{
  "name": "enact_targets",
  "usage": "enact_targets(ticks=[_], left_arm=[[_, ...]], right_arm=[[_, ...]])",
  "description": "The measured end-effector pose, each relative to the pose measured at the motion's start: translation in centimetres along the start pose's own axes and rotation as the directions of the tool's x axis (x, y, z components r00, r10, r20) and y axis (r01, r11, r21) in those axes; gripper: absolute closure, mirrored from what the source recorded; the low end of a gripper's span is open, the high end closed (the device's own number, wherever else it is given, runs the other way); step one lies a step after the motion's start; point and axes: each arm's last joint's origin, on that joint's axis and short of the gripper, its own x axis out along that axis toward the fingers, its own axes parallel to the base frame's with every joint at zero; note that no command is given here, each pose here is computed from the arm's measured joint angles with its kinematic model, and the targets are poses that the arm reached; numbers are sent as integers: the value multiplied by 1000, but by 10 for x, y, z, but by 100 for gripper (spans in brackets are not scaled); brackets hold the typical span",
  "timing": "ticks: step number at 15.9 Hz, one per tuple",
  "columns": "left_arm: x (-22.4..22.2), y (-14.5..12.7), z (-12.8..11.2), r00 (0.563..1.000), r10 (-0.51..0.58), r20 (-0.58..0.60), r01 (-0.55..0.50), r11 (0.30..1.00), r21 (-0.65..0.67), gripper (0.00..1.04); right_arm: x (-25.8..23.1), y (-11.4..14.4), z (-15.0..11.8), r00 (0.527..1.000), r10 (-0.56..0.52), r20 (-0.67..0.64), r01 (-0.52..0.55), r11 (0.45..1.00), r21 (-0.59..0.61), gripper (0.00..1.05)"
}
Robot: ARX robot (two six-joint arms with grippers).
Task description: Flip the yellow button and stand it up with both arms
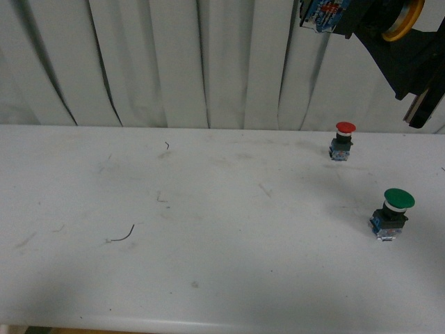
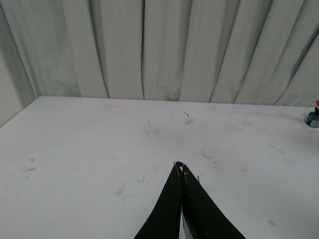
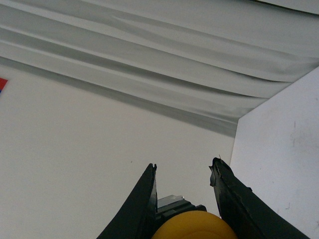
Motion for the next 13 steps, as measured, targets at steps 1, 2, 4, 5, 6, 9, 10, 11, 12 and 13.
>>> enact_targets(ticks=[1,2,4,5,6,9,10,11,12,13], left_arm=[[-3,0,2,1000,1,23,-1,1000,-1,103],[-3,0,5,999,0,54,0,1000,-1,103],[-3,0,3,999,0,33,0,1000,-1,103],[-3,0,4,999,-1,47,1,1000,0,103],[-3,0,4,999,0,45,0,1000,0,98],[-3,0,4,999,0,43,0,1000,0,62],[-3,0,4,999,0,43,0,1000,0,50],[-3,0,4,999,0,43,0,1000,0,35],[-3,0,4,999,0,43,0,1000,0,23],[-3,0,4,999,0,43,0,1000,0,12]], right_arm=[[0,0,0,1000,-2,2,2,1000,0,72],[0,0,0,1000,-2,4,2,1000,-1,72],[1,0,-1,1000,3,-5,-3,1000,-4,72],[1,0,-2,1000,-1,-5,1,1000,-5,72],[1,0,-2,1000,0,-3,0,1000,-18,72],[3,6,1,1000,13,27,-9,989,-148,72],[5,12,5,998,28,60,-15,977,-213,72],[7,20,9,994,50,93,-21,956,-293,72],[10,26,14,988,63,139,-5,924,-383,72],[15,30,22,981,-4,196,89,899,-430,72]])
